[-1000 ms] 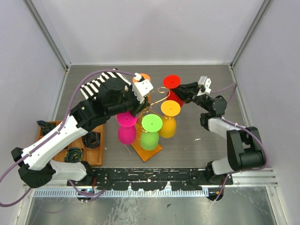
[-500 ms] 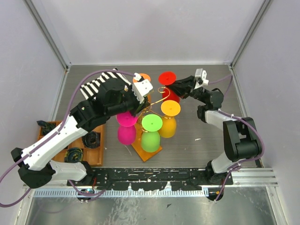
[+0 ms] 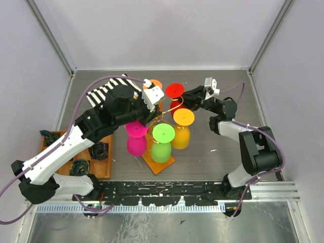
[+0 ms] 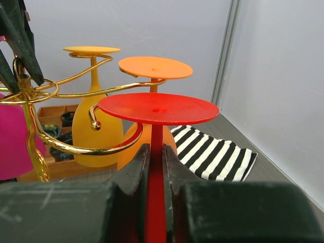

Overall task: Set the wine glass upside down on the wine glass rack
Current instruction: Turn the wine glass upside down at the wine rack.

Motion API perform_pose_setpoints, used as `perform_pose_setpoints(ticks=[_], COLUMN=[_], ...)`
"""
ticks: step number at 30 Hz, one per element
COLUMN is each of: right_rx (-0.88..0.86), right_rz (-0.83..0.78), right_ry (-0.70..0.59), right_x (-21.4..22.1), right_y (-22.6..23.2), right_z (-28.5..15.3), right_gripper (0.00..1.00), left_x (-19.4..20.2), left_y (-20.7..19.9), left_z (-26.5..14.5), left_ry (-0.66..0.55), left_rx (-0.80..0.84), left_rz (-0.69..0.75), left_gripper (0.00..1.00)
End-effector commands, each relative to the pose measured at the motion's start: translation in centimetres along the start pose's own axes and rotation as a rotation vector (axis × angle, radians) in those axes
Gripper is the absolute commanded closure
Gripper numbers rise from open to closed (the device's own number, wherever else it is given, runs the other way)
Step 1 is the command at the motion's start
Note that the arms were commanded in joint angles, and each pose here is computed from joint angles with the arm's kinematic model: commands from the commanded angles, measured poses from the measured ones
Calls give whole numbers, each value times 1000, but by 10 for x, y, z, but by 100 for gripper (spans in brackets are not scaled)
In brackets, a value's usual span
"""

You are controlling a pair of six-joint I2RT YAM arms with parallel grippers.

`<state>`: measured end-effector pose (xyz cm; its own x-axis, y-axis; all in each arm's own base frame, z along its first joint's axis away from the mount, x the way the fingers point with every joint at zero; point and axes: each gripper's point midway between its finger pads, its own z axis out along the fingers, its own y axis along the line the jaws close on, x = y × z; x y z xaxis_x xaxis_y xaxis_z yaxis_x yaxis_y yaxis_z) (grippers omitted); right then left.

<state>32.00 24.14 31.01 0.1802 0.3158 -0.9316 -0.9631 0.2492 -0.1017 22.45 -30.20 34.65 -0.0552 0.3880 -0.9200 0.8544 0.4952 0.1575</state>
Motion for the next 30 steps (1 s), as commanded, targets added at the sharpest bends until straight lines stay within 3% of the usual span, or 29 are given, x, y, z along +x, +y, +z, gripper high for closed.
perform_pose_setpoints(ticks=[1,30], right_rx=[-69,-166], right_rz=[-171,-163], right_ry=[-96,-112], right_x=[-36,-41], right_y=[24,73], right_z=[4,9], right_gripper=[100,99], left_x=[1,3], left_y=[4,8], left_z=[-2,-3], left_ry=[-9,-6], left_rx=[-15,-36], left_rz=[2,2], left_gripper=[100,100])
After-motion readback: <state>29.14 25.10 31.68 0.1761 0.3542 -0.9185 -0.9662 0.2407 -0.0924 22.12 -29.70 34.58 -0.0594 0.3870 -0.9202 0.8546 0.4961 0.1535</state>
